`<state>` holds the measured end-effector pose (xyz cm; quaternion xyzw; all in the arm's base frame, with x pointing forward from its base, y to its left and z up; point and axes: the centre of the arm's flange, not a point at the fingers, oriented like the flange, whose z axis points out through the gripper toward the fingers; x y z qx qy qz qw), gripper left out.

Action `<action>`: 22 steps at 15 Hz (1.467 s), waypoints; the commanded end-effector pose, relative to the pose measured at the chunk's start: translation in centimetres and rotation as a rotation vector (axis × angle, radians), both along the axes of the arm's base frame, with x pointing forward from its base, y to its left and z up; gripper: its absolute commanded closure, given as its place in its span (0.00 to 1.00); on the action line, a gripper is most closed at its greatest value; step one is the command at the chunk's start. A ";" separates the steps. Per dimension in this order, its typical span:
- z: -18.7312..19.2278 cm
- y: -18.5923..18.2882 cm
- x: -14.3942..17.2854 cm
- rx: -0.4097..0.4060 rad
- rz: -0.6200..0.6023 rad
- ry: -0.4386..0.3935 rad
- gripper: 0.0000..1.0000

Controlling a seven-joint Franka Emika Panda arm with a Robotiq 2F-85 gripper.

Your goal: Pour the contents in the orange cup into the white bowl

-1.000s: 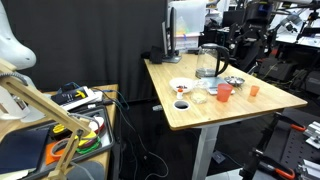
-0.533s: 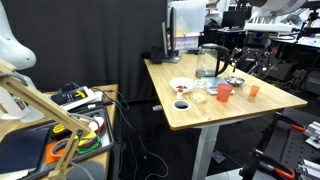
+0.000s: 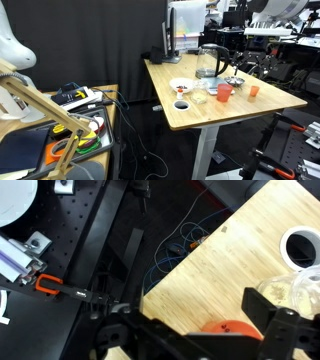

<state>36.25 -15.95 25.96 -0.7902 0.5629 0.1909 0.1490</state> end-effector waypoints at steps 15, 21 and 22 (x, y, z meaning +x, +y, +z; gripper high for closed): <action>-6.6 -15.2 0.9 0.008 -0.417 0.074 0.00; -9.7 -19.2 -1.8 -0.014 -0.495 0.126 0.00; -10.4 -19.6 -2.1 -0.015 -0.500 0.139 0.00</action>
